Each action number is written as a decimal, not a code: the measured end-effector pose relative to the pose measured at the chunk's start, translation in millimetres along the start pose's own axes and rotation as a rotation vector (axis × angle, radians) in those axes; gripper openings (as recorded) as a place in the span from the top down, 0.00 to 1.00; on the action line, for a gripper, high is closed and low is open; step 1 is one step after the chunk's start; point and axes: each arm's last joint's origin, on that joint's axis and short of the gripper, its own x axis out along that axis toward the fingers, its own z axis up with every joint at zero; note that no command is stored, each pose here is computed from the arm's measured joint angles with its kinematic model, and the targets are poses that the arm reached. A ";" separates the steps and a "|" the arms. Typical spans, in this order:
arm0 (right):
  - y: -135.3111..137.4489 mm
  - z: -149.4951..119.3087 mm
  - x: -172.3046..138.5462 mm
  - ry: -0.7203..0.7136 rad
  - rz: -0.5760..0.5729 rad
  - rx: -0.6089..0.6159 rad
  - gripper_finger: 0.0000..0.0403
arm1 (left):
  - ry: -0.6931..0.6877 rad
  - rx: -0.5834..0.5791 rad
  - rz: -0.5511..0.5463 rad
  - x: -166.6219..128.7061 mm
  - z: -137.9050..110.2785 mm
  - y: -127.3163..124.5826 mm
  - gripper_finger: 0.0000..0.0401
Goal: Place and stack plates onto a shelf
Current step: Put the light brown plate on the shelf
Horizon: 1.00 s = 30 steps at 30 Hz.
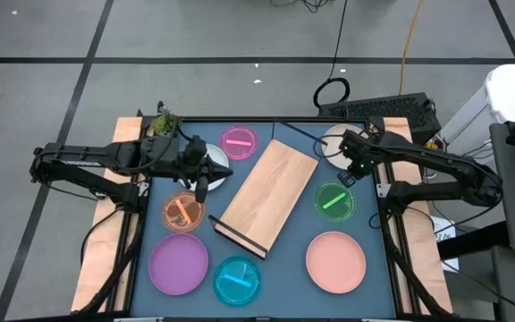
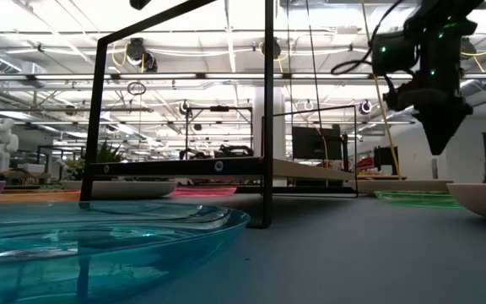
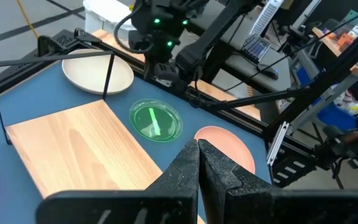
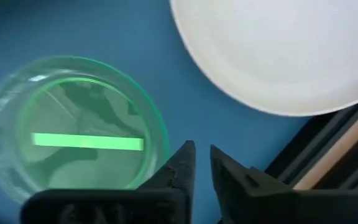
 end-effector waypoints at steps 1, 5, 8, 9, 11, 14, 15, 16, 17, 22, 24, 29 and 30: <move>-0.9 2.2 2.0 0.005 -0.004 -0.027 0.86 | -0.001 -0.004 0.001 0.0 0.2 0.3 0.99; -2.0 12.5 8.4 -0.019 -0.032 -0.159 0.74 | 0.000 -0.010 0.002 0.0 0.2 0.4 0.99; -0.6 19.3 13.4 -0.028 -0.028 -0.214 0.66 | 0.000 -0.014 0.002 0.0 0.1 0.4 0.99; 0.2 21.0 14.9 -0.030 -0.027 -0.226 0.63 | 0.000 -0.019 0.001 0.0 0.1 0.3 0.99; 1.7 24.3 18.8 -0.024 -0.029 -0.248 0.58 | 0.000 -0.032 0.002 0.0 0.2 0.4 0.99; 3.8 30.0 24.7 -0.024 -0.031 -0.281 0.52 | 0.000 -0.047 0.002 0.0 0.2 0.4 0.99; 4.3 31.3 26.5 -0.020 -0.033 -0.294 0.50 | 0.000 -0.052 0.001 0.0 0.1 0.3 0.99; 4.7 32.3 28.3 -0.014 -0.034 -0.305 0.48 | 0.000 -0.058 0.001 0.0 0.1 0.3 0.99; 5.1 33.2 30.1 -0.007 -0.035 -0.318 0.47 | 0.000 -0.063 0.001 0.0 0.1 0.3 0.99; 5.3 35.4 35.1 0.016 -0.061 -0.389 0.42 | 0.003 -0.059 -0.005 -0.1 -0.6 -1.2 0.99; 5.3 35.9 35.2 0.014 -0.067 -0.460 0.41 | 0.004 -0.058 -0.005 -0.1 -0.8 -1.3 0.99; 6.1 38.7 33.3 -0.029 -0.066 -0.597 0.41 | 0.003 -0.057 -0.005 -0.1 -0.7 -1.3 0.99; 6.2 39.0 33.4 -0.031 -0.067 -0.611 0.41 | 0.003 -0.057 -0.005 -0.1 -0.7 -1.3 0.99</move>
